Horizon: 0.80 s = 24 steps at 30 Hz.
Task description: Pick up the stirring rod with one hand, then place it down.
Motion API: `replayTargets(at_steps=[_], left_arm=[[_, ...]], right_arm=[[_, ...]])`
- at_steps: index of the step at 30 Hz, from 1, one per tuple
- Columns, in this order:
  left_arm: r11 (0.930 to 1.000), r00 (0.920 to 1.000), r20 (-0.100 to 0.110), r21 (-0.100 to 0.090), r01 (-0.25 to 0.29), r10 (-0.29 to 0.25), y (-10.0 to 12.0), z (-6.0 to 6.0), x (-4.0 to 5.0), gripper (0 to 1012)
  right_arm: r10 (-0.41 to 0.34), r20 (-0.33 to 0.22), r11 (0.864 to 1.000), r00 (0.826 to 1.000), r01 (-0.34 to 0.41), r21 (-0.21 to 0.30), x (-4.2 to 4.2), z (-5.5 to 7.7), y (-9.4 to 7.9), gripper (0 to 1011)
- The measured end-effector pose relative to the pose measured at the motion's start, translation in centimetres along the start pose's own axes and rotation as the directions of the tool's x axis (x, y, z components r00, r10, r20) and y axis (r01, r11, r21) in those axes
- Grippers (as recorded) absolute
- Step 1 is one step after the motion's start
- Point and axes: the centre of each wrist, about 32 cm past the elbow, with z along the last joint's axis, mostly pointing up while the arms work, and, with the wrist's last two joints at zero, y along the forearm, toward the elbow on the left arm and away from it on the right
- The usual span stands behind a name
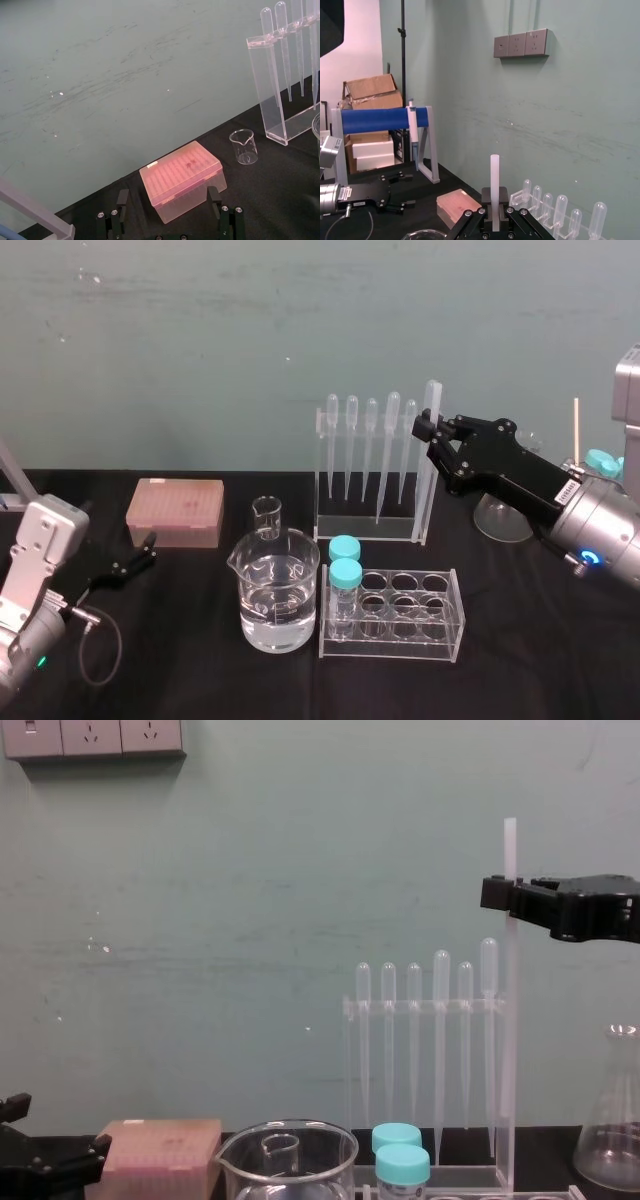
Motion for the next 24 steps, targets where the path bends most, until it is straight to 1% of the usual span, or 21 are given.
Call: replayTargets(at_steps=[6, 10, 14, 17, 22, 24], left_arm=[[1.0, 1.0, 0.0, 0.0, 0.0, 0.0, 0.0, 0.0, 0.0, 1000], [1.0, 1.0, 0.0, 0.0, 0.0, 0.0, 0.0, 0.0, 0.0, 1000], [1.0, 1.0, 0.0, 0.0, 0.0, 0.0, 0.0, 0.0, 0.0, 1000], [1.0, 1.0, 0.0, 0.0, 0.0, 0.0, 0.0, 0.0, 0.0, 1000], [1.0, 1.0, 0.0, 0.0, 0.0, 0.0, 0.0, 0.0, 0.0, 1000], [1.0, 1.0, 0.0, 0.0, 0.0, 0.0, 0.0, 0.0, 0.0, 1000]], right_arm=[[0.004, -0.005, 1.0, 1.0, -0.004, -0.006, -0.03, -0.5, -0.1, 69], [0.004, -0.015, 1.0, 1.0, -0.005, -0.02, -0.26, -1.2, -0.2, 69], [0.004, -0.035, 0.999, 0.999, -0.006, -0.044, -0.61, -2.3, -0.4, 69], [0.001, -0.037, 0.999, 0.999, -0.002, -0.052, -0.75, -3.0, -0.5, 69], [-0.007, -0.012, 0.999, 1.0, 0.006, -0.039, -0.91, -4.3, -0.5, 69], [-0.007, -0.009, 0.999, 1.0, 0.007, -0.035, -0.96, -4.6, -0.4, 69]])
